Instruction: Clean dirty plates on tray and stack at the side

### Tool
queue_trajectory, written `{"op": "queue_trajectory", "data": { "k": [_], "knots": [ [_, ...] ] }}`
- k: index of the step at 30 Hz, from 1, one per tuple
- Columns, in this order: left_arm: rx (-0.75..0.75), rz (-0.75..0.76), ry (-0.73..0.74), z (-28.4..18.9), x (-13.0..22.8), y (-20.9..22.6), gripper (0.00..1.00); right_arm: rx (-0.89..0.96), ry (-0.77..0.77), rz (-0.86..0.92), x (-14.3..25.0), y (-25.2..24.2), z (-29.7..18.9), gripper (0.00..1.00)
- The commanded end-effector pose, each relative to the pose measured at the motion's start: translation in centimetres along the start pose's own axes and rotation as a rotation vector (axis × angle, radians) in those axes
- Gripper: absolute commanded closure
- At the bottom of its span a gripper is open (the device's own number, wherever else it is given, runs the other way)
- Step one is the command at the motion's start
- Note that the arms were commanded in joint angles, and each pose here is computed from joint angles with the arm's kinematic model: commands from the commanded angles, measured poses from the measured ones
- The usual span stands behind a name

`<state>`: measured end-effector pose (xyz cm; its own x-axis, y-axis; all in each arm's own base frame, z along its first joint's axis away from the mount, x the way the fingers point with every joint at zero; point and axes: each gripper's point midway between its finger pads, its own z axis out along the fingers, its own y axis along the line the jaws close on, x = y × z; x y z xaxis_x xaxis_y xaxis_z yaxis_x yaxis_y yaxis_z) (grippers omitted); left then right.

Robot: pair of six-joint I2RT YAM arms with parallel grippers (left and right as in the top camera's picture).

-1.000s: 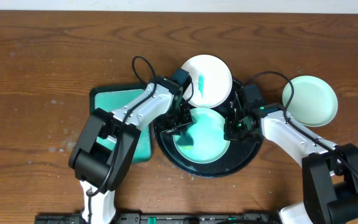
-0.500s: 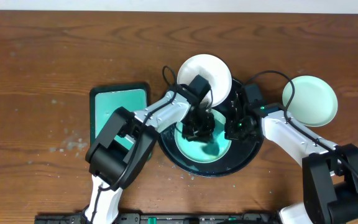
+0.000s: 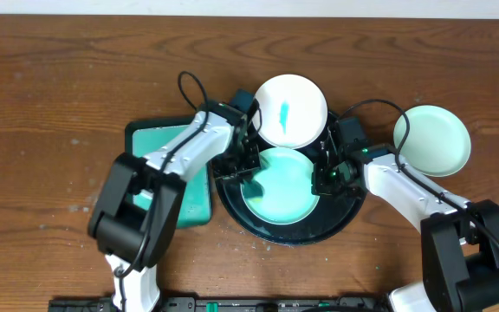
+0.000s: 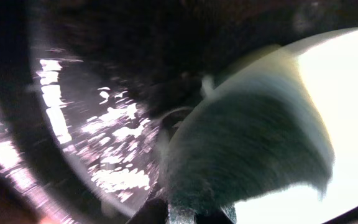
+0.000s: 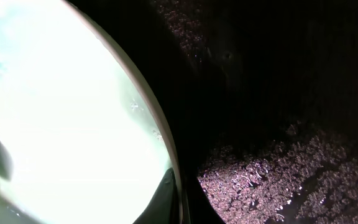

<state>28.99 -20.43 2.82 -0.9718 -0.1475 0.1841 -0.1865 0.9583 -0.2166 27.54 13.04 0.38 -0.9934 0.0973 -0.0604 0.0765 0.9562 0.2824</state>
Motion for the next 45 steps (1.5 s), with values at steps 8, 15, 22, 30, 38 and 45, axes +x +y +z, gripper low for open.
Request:
{"op": "queue_trajectory", "data": {
  "k": [8,15,22,30,38,45],
  "knots": [
    [-0.165,-0.088,-0.407,-13.7,-3.6,9.6,0.93,0.084,-0.027,0.027,-0.5,-1.9,0.1,0.99],
    [-0.332,-0.242,-0.312,-9.9,-3.0,17.6,0.93,0.097,-0.084,-0.022,-1.8,-1.9,0.1,0.99],
    [-0.27,-0.258,-0.308,-9.8,-2.8,17.3,0.5,0.053,-0.156,-0.16,-3.0,1.1,-1.9,0.99],
    [-0.086,-0.214,-0.57,-19.9,-0.6,13.9,0.37,-0.024,-0.496,-0.441,-7.6,10.7,-11.4,0.99],
    [0.115,-0.144,-1.008,-30.9,6.9,12.8,0.26,-0.145,-0.914,-0.748,-8.9,24.4,-16.1,0.99],
    [0.203,-0.111,-1.192,-34.4,11.9,13.1,0.22,-0.077,-1.077,-0.987,-6.9,30.7,-13.7,0.99]
  ]
}}
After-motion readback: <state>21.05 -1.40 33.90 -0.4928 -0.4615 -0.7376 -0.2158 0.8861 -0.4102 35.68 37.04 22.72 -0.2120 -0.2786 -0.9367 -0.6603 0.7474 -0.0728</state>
